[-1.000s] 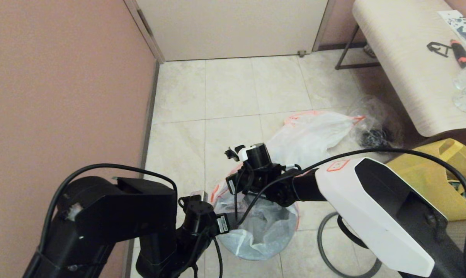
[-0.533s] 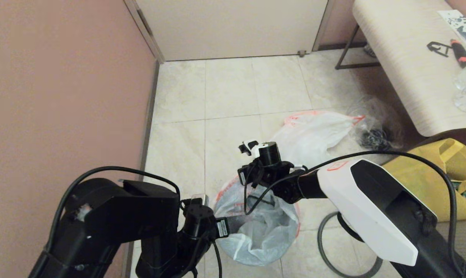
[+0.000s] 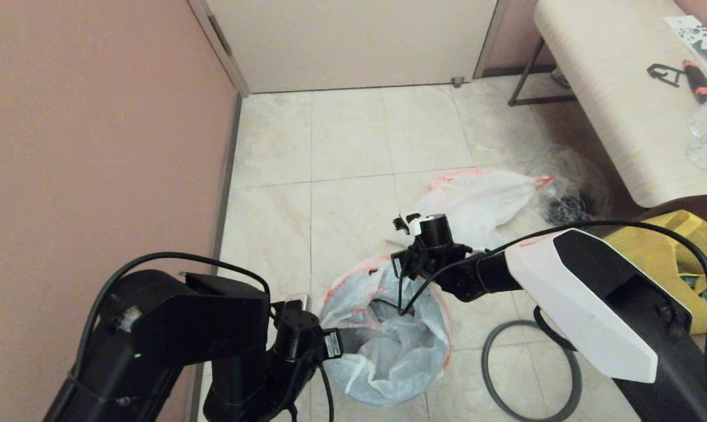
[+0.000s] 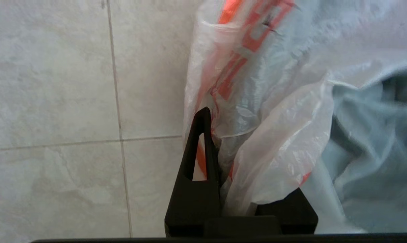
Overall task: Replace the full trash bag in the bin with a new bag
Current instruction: Put the new garbage bag on the trash can
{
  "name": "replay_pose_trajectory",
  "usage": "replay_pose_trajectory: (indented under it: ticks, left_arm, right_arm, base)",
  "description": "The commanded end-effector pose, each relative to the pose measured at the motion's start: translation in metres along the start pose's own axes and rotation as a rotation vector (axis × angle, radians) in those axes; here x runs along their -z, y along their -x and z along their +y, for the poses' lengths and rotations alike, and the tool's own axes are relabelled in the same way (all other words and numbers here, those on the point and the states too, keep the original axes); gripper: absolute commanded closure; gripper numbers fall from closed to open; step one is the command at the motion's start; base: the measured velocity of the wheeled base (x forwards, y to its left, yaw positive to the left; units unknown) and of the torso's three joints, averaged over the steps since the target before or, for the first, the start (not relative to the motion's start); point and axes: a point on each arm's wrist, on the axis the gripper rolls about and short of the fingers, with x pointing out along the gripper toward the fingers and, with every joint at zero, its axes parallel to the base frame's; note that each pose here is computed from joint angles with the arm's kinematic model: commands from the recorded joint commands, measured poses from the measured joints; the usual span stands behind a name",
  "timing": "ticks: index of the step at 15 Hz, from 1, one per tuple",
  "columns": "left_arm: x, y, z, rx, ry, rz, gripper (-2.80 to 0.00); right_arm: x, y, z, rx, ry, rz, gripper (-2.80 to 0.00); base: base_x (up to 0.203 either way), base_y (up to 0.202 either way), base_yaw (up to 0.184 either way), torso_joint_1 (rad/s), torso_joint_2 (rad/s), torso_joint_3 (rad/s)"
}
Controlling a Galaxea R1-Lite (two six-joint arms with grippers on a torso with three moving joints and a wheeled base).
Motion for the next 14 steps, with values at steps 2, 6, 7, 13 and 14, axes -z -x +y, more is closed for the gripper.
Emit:
replay_pose_trajectory:
  ticks: [2, 6, 7, 13, 14]
  left_arm:
    - [-0.009, -0.006, 0.003, -0.047, 0.022, -0.055, 0.00]
    - [-0.019, -0.003, -0.001, -0.071, -0.025, -0.097, 0.00]
    - [-0.021, -0.001, -0.002, -0.085, -0.040, -0.106, 0.00]
    - [-0.012, -0.004, -0.003, -0.100, -0.098, -0.078, 0.00]
    - [-0.011, -0.004, -0.002, -0.102, -0.101, -0.074, 0.00]
  right_arm:
    - [0.000, 0.024, -0.016, 0.036, -0.010, 0.030, 0.00]
    - [-0.052, 0.113, -0.038, 0.058, -0.057, -0.091, 0.00]
    - [-0.064, 0.137, -0.044, 0.061, -0.069, -0.124, 0.00]
    - [-0.055, 0.225, -0.038, 0.020, -0.037, 0.034, 0.00]
    - [-0.052, 0.227, -0.029, -0.003, -0.021, 0.046, 0.00]
  base:
    - [0.000, 0.000, 0.000, 0.000, 0.00, 0.000]
    - [0.000, 0.000, 0.000, 0.000, 0.00, 0.000]
    - [0.000, 0.000, 0.000, 0.000, 0.00, 0.000]
    - [0.000, 0.000, 0.000, 0.000, 0.00, 0.000]
    - [0.000, 0.000, 0.000, 0.000, 0.00, 0.000]
